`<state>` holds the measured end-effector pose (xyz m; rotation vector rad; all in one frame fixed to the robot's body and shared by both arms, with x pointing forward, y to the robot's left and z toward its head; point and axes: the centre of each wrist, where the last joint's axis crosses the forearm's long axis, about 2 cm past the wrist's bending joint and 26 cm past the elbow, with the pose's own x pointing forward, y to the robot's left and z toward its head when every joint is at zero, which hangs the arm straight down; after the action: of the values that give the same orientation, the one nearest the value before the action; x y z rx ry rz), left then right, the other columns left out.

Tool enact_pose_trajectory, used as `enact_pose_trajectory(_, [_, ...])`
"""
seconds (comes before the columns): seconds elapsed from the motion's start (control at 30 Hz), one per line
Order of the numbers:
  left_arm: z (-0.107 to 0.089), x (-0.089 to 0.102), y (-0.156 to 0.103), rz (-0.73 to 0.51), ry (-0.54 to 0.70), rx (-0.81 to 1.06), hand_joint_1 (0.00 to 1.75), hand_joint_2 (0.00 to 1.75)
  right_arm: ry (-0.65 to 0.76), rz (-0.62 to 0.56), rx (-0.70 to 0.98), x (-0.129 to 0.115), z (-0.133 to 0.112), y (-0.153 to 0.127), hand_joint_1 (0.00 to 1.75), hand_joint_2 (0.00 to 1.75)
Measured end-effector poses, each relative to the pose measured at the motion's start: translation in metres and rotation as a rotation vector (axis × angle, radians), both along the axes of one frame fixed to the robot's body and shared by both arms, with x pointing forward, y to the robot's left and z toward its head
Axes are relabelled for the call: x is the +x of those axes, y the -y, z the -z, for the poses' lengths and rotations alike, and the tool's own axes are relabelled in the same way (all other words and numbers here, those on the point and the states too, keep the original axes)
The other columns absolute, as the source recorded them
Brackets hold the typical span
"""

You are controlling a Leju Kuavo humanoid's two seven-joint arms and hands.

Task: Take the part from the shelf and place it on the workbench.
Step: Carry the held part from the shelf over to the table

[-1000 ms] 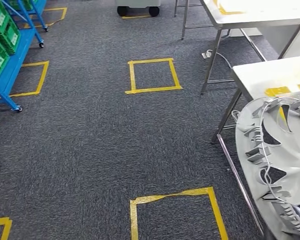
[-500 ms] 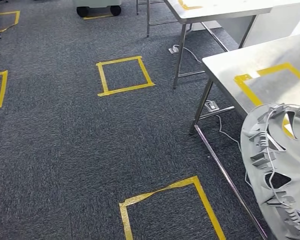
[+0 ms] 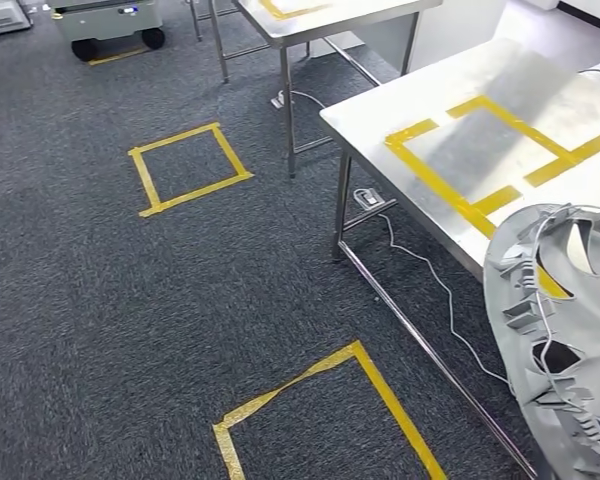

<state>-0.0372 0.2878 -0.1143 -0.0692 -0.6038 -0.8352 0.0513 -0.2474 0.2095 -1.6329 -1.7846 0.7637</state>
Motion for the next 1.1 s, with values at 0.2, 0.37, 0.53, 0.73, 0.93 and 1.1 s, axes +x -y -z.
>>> enact_pose_trajectory(0.2, [0.0,0.001,-0.0006,0.0,0.0,0.0,0.0,1.75,-0.002,0.002,0.001,-0.0004,0.0001,0.0001,1.75,1.75])
enact_pose_trajectory(0.37, [0.0001,0.0021,-0.0006,0.0,0.002,0.0,0.0,1.75,-0.004,0.004,0.002,-0.0009,0.0002,0.0002,1.75,1.75])
enact_pose_trajectory(0.53, [0.0001,0.0024,-0.0006,0.0,0.003,0.0,0.0,1.75,-0.005,0.004,0.003,-0.001,0.0003,0.0002,1.75,1.75])
enact_pose_trajectory(0.73, [0.0,-0.001,-0.0035,0.001,-0.002,0.002,0.0,1.75,-0.006,0.009,0.007,-0.001,0.0005,0.0002,1.75,1.75])
enact_pose_trajectory(0.93, [0.0001,0.0046,-0.0017,0.002,0.009,-0.004,0.0,1.75,-0.015,0.012,0.013,-0.0029,0.0011,-0.0004,1.75,1.75])
enact_pose_trajectory(1.1, [-0.0001,-0.0016,-0.0015,0.001,-0.004,-0.004,0.0,1.75,-0.021,0.013,0.016,-0.0037,0.0015,-0.0007,1.75,1.75])
